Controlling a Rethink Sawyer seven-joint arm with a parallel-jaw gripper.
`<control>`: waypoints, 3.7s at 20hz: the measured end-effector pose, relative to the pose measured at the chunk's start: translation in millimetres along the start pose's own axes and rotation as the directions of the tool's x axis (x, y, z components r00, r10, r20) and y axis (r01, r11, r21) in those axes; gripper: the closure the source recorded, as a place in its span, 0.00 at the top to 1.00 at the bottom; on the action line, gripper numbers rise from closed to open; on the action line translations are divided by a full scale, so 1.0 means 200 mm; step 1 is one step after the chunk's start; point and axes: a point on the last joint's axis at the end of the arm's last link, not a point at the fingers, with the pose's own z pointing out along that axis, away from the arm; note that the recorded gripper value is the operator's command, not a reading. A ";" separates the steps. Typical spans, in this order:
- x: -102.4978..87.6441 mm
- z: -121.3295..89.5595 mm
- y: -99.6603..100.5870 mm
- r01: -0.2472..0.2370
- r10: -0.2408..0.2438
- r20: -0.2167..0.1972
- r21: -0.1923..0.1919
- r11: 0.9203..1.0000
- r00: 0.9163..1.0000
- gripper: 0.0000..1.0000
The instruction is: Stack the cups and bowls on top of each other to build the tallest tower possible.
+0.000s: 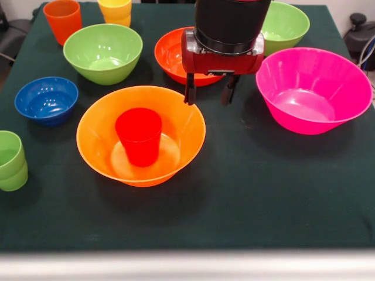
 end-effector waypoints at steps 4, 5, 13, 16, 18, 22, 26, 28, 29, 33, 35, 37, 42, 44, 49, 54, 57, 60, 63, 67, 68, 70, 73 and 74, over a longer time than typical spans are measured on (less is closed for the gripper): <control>0.02 0.02 0.01 0.000 0.000 -0.012 -0.005 1.000 1.000 1.00; 0.03 0.02 0.01 0.000 0.000 -0.015 -0.006 1.000 1.000 1.00; 0.06 0.04 -0.01 -0.002 0.002 -0.030 0.002 1.000 1.000 1.00; 0.06 0.05 -0.02 -0.004 0.004 -0.032 0.008 1.000 0.999 1.00; 0.07 0.05 -0.04 -0.007 0.008 -0.034 0.011 1.000 0.999 1.00; 0.08 0.06 -0.10 -0.019 0.019 -0.038 0.017 1.000 0.999 1.00; 0.09 0.06 -0.18 -0.037 0.038 -0.046 0.024 0.999 0.998 1.00; 0.10 0.06 -0.22 -0.047 0.048 -0.052 0.028 0.999 0.998 1.00; 0.11 0.07 -0.25 -0.053 0.055 -0.055 0.030 0.998 0.997 1.00; 0.15 0.07 -0.37 -0.083 0.085 -0.064 0.038 0.996 0.994 1.00; 0.17 0.05 -0.45 -0.099 0.102 -0.066 0.045 0.994 0.993 1.00; 0.17 0.05 -0.50 -0.107 0.110 -0.066 0.049 0.993 0.992 1.00; 0.20 0.03 -0.64 -0.136 0.140 -0.069 0.060 0.989 0.988 1.00; 0.21 0.03 -0.70 -0.145 0.150 -0.072 0.067 0.987 0.986 1.00; 0.24 0.05 -0.82 -0.159 0.166 -0.079 0.083 0.984 0.983 1.00; 0.26 0.08 -0.92 -0.163 0.171 -0.081 0.096 0.982 0.982 1.00; 0.29 0.13 -0.97 -0.155 0.164 -0.093 0.096 0.983 0.982 1.00; 0.30 0.15 -1.00 -0.150 0.159 -0.099 0.094 0.984 0.982 1.00; 0.32 0.20 -1.03 -0.138 0.147 -0.108 0.084 0.987 0.983 1.00; 0.34 0.25 -1.05 -0.121 0.128 -0.117 0.067 0.990 0.985 1.00; 0.34 0.26 -1.06 -0.117 0.123 -0.119 0.063 0.991 0.985 1.00; 0.35 0.28 -1.06 -0.108 0.114 -0.124 0.054 0.993 0.986 1.00; 0.36 0.33 -1.07 -0.100 0.105 -0.133 0.039 0.994 0.986 1.00; 0.36 0.33 -1.07 -0.100 0.104 -0.135 0.037 0.994 0.985 1.00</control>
